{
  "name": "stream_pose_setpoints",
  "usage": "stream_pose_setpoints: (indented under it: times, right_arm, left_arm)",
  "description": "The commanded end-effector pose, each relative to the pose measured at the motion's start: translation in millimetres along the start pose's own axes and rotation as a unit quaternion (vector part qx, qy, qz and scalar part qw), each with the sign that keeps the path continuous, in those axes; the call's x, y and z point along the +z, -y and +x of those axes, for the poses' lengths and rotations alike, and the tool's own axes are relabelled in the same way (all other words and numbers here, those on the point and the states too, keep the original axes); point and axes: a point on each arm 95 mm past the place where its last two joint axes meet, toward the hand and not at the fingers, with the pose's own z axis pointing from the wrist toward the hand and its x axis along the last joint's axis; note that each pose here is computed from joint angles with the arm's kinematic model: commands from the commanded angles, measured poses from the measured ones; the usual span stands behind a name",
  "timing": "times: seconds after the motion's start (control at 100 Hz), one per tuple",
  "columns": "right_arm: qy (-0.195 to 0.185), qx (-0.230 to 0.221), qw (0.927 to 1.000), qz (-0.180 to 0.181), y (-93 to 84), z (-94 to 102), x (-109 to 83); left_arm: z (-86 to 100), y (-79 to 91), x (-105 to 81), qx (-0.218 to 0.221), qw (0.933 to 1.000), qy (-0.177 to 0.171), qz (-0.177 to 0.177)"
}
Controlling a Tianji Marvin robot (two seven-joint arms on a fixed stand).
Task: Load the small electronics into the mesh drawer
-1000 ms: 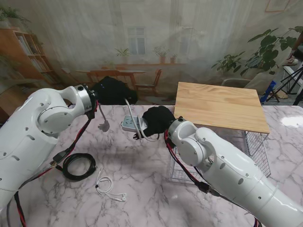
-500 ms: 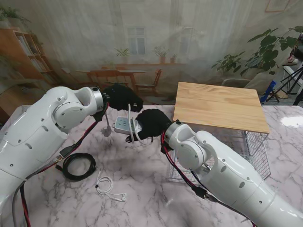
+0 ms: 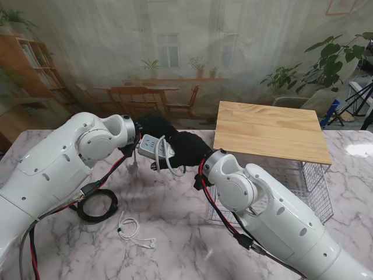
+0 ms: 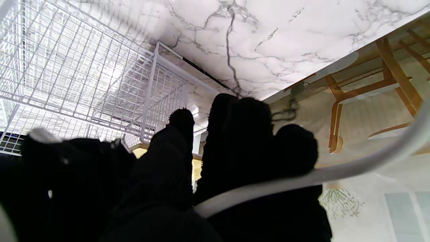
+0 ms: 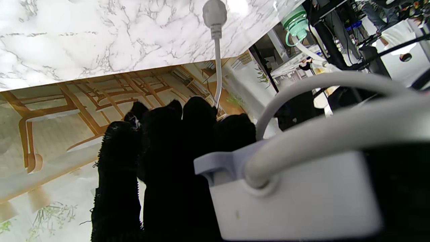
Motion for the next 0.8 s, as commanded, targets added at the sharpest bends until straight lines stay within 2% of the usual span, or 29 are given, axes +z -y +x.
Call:
stream_pose_setpoints:
  times: [0.0, 0.31, 0.64, 0.79]
  right_arm:
    - [-0.002, -0.001, 0.9999, -0.014, -5.1, 4.3, -1.2]
    - [0.007, 0.046, 0.9977, -0.049, -12.0, 11.2, -4.5]
    - [0.033, 0.075, 0.9912, -0.104, -23.7, 5.1, -8.5]
    - [0.046, 0.084, 0.9861, -0.136, -33.3, 0.1, -13.5]
  left_arm:
    - [-2.6, -5.5, 0.3, -0.005, 0.9998, 0.003, -0.019]
    - [-3.2, -17.6, -0.1, -0.015, 0.9994, 0.001, -0.032]
    - [2.5, -26.4, 0.4, 0.015, 0.9989, -0.016, -0.042]
    - [4.6, -30.6, -2.8, 0.032, 0.9981, -0.024, -0.048]
